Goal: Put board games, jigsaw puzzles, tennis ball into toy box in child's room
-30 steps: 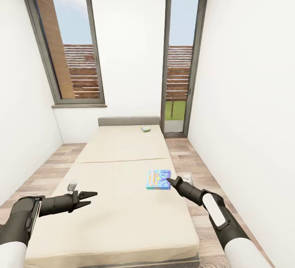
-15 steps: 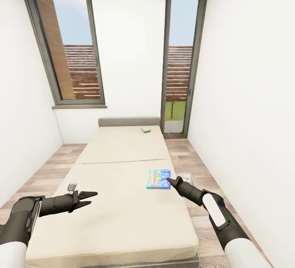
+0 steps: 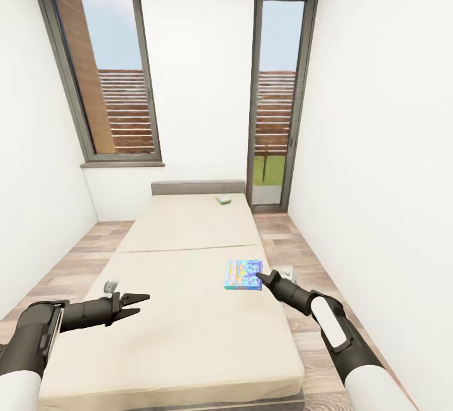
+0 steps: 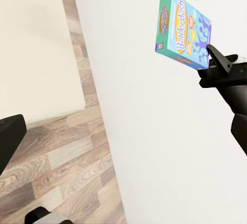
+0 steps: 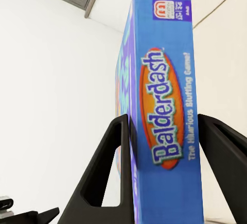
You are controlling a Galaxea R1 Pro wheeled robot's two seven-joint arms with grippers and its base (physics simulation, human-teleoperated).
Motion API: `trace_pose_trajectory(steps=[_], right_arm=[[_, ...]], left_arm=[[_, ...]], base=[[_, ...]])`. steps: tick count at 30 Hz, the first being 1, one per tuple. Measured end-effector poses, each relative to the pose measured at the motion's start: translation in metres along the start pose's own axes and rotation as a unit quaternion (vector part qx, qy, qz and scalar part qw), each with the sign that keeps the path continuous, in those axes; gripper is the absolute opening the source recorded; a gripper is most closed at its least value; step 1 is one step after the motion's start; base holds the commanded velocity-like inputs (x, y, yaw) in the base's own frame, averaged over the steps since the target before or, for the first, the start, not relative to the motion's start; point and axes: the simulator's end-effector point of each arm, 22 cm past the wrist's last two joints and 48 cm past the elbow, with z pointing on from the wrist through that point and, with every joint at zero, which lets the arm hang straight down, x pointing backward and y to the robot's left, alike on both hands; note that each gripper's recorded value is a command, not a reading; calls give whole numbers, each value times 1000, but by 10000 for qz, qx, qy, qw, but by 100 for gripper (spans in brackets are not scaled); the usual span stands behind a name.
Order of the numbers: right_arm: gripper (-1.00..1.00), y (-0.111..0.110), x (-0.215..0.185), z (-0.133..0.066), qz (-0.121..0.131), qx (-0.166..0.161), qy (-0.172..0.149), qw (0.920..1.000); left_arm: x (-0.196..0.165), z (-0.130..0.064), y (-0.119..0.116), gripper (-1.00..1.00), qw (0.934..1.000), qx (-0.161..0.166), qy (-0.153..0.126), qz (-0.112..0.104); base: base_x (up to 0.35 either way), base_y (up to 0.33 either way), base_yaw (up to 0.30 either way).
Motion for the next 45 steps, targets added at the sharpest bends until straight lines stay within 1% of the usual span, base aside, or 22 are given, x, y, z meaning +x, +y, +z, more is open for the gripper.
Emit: trace_pose_trajectory(steps=[28, 40, 45], right_arm=[[-100, 19, -2, -12, -15, 52, 4, 10000], [-100, 18, -2, -12, -12, 70, 8, 10000], [-100, 18, -2, -12, -11, 72, 5, 10000]], left_arm=[[0, -12, -22, 100, 10000, 13, 5, -5], [-1, -13, -22, 100, 10000, 39, -36, -13], [-1, -13, -22, 100, 10000, 38, -34, -11]], base=[[0, 0, 0], [-4, 0, 0], [-138, 0, 0]])
